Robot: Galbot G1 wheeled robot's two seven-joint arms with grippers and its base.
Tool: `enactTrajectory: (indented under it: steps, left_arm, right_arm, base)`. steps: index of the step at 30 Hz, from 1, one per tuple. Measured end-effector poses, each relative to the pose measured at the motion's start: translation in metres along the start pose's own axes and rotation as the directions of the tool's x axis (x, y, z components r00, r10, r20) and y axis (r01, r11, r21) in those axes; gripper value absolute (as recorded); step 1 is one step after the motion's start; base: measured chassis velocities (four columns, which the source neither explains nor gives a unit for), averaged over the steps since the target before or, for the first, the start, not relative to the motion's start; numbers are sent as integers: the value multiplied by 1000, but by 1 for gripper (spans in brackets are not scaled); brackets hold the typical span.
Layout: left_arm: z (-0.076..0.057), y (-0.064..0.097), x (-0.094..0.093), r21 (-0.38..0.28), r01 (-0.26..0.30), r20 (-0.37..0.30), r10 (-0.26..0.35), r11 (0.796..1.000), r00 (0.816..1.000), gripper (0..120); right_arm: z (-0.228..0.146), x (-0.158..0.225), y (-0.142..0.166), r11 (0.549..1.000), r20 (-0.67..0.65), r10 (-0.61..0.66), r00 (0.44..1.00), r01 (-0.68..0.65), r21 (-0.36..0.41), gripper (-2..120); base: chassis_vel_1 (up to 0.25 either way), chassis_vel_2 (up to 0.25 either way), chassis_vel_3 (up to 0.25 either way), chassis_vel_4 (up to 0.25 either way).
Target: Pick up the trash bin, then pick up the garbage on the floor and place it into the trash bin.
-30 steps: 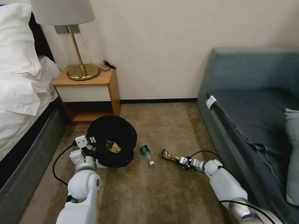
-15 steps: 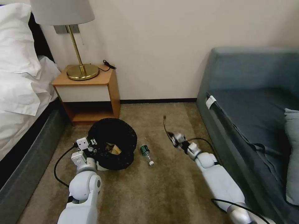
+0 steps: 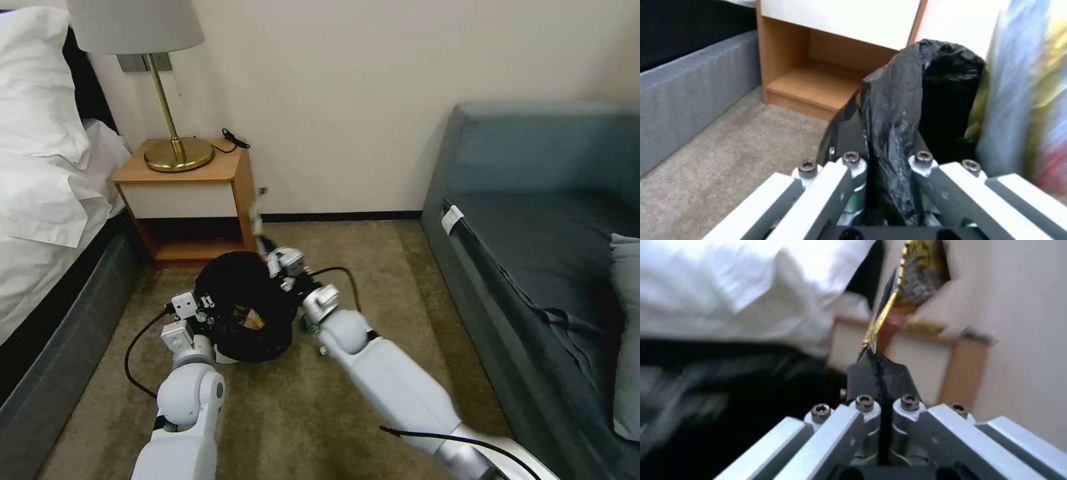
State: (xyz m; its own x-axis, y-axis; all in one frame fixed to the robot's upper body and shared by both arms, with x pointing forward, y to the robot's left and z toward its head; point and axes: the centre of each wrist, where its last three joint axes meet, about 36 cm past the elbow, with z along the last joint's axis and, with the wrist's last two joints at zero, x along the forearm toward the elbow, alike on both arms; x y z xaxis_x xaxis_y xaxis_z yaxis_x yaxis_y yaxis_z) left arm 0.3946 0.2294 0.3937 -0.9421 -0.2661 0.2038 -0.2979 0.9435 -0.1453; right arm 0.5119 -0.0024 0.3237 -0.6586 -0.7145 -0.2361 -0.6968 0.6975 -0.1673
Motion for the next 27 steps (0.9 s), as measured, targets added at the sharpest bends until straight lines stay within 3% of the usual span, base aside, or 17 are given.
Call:
enactTrajectory:
  steps: [1, 3, 9, 11, 20, 23, 25, 27]
  left_arm:
    - [0, 0, 0, 0, 0, 0, 0, 1000, 1000, 5]
    - [-2, 1, 2, 1, 1, 4, -1, 1000, 1000, 5]
    - [-2, 1, 4, 3, 4, 7, -4, 1000, 1000, 5]
    - [-1, -1, 4, 3, 3, 4, -3, 1000, 1000, 5]
    - [-1, -3, 4, 4, -2, 5, 2, 1000, 1000, 5]
    - [-1, -2, 2, 3, 3, 4, -3, 1000, 1000, 5]
    - [-1, 0, 1, 3, 8, 4, -8, 1000, 1000, 5]
    - [-1, 1, 0, 3, 9, 4, -10, 1000, 1000, 5]
  right_arm:
    - [0, 0, 0, 1000, 0, 0, 1000, 0, 0, 0]
    - [35, 11, 31, 999, -50, -50, 998, 50, -1, 0]
    - [56, 35, 39, 997, -126, -71, 990, 73, 11, 4]
    - [50, 39, 33, 997, -130, -71, 989, 74, 20, 15]
    - [22, 34, 12, 998, -95, -44, 994, 48, 39, 43]
    - [4, 26, -4, 998, -60, -9, 998, 13, 55, 53]
    - [-17, 20, -32, 995, -34, 67, 997, -64, 78, 65]
    - [-23, 20, -43, 990, -41, 108, 993, -105, 89, 68]
  base:
    - [0, 0, 0, 0]
    - [0, 0, 0, 0]
    - [0, 0, 0, 0]
    - [0, 0, 0, 0]
    - [0, 0, 0, 0]
    - [0, 0, 0, 0]
    - [0, 0, 0, 0]
    - [0, 0, 0, 0]
